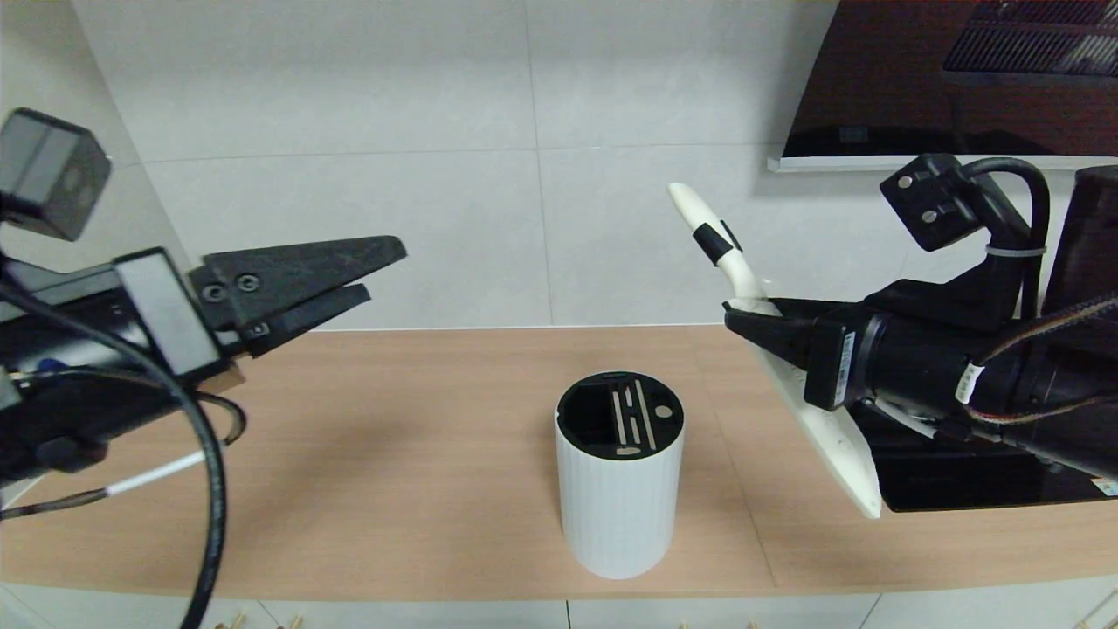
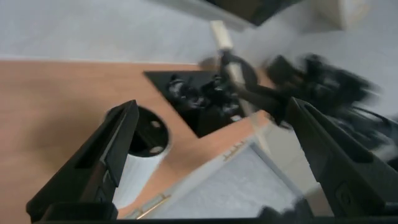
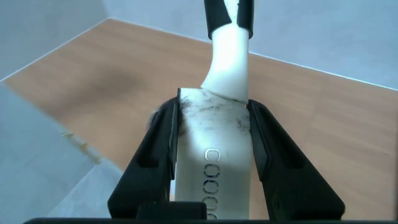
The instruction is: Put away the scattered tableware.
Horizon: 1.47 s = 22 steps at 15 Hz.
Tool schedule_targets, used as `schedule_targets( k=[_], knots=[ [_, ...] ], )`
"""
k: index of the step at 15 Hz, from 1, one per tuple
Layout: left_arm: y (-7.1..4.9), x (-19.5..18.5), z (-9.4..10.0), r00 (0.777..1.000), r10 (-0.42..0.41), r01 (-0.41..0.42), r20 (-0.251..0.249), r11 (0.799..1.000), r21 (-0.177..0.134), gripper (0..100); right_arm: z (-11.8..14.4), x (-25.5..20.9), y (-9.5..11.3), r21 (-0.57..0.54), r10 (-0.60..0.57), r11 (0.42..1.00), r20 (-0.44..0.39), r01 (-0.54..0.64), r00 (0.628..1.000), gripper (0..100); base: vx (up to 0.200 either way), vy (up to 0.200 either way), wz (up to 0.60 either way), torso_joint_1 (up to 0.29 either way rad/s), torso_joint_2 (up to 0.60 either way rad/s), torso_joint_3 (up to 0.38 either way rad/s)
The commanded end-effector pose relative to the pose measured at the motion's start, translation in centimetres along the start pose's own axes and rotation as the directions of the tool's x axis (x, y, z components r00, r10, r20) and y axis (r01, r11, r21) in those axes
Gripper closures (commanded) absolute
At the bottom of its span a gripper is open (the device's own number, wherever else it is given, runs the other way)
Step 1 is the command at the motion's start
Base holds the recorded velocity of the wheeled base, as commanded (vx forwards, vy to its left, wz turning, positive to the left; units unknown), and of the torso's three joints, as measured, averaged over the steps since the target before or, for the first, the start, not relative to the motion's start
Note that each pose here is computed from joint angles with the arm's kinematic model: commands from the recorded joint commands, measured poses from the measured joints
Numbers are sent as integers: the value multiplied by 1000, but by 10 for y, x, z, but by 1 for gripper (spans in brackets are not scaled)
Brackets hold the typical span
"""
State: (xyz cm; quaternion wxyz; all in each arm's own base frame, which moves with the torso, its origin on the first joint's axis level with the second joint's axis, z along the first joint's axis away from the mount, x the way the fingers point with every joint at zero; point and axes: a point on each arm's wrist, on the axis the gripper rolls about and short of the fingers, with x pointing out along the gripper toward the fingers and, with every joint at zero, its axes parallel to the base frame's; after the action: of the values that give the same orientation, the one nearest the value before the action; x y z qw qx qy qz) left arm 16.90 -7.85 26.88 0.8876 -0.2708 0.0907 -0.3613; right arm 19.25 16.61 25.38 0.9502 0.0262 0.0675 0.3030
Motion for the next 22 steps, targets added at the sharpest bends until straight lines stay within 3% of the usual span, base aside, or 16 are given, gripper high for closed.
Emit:
schedule_targets(
  k=[1, 2, 5, 8, 12, 17, 19, 22],
  knots=[
    [5, 35, -14, 996, -9, 4, -90, 999, -53, 0, -5, 9, 11, -3, 34, 999, -20, -34, 999, 100, 0, 0, 0, 0, 0, 0],
    [-2, 47, -18, 992, -43, 33, -119, 996, -84, 0, -9, 15, 12, 9, 32, 999, -35, -32, 999, 100, 0, 0, 0, 0, 0, 0],
    [-7, 62, -39, 975, -83, 46, -205, 982, -181, 0, -16, 21, 21, 44, 60, 997, -61, -57, 996, 100, 0, 0, 0, 0, 0, 0],
    [-5, 73, -43, 978, -105, 61, -183, 971, -231, 0, -23, 23, 34, 34, 75, 997, -85, -72, 994, 100, 0, 0, 0, 0, 0, 0],
    [-2, 93, -63, 974, -50, -3, -223, 973, -231, 0, -36, 30, 52, 11, 45, 999, -116, -44, 992, 100, 0, 0, 0, 0, 0, 0],
    [-3, 102, -68, 981, -37, -6, -190, 975, -221, 0, -46, 39, 67, 18, 92, 996, -68, -91, 993, 100, 0, 0, 0, 0, 0, 0],
    [-2, 103, -67, 986, -26, -11, -165, 976, -217, 0, -47, 38, 71, 17, 105, 994, -70, -105, 992, 100, 0, 0, 0, 0, 0, 0],
    [-1, 106, -69, 985, -21, -16, -169, 976, -217, 0, -53, 37, 78, 15, 130, 992, -89, -129, 988, 100, 0, 0, 0, 0, 0, 0]
  ],
)
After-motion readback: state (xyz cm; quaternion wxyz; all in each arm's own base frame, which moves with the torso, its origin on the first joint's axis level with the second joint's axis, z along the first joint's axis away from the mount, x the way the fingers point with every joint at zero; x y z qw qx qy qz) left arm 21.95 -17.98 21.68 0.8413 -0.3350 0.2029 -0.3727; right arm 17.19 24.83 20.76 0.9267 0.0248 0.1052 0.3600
